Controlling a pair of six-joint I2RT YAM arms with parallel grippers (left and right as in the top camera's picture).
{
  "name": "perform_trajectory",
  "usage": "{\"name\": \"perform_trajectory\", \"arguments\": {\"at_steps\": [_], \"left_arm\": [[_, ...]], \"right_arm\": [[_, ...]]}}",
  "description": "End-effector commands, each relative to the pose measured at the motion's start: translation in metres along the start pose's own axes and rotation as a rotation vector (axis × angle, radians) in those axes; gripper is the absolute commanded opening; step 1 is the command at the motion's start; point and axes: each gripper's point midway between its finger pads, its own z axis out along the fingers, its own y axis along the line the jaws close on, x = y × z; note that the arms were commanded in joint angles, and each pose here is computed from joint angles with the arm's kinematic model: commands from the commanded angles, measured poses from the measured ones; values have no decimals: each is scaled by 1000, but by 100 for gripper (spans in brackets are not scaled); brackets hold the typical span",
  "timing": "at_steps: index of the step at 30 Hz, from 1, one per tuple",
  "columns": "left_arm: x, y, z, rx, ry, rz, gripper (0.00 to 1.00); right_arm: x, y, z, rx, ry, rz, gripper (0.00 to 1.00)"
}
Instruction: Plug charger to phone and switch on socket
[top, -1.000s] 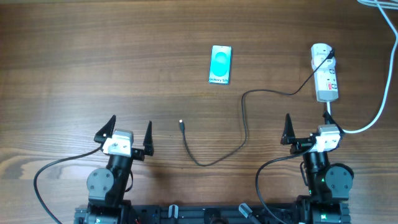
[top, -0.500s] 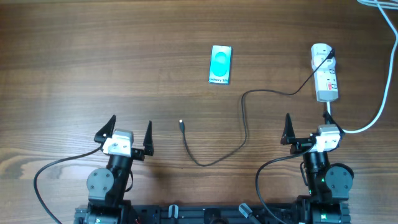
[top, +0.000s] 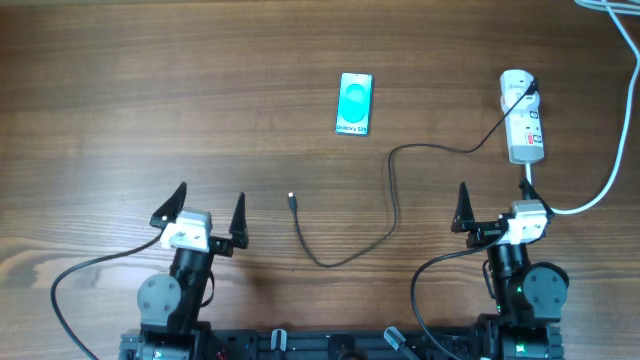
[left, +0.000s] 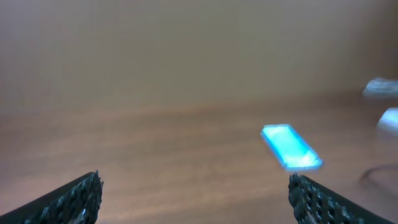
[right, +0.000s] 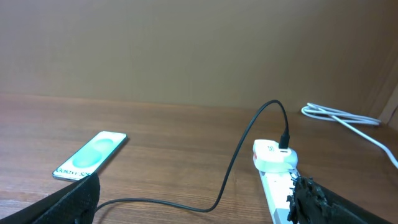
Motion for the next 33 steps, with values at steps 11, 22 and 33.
{"name": "perform_trajectory", "arguments": {"at_steps": [11, 22, 33], "left_arm": [[-83, -59, -36, 281, 183, -625, 100], [-149, -85, 1, 335, 658, -610, 100], [-147, -102, 113, 325, 975, -526, 100]], "right_arm": [[-2, -1, 0, 6, -10, -19, 100], [-2, -1, 0, 6, -10, -19, 100], [-2, -1, 0, 6, -10, -20, 100]]}}
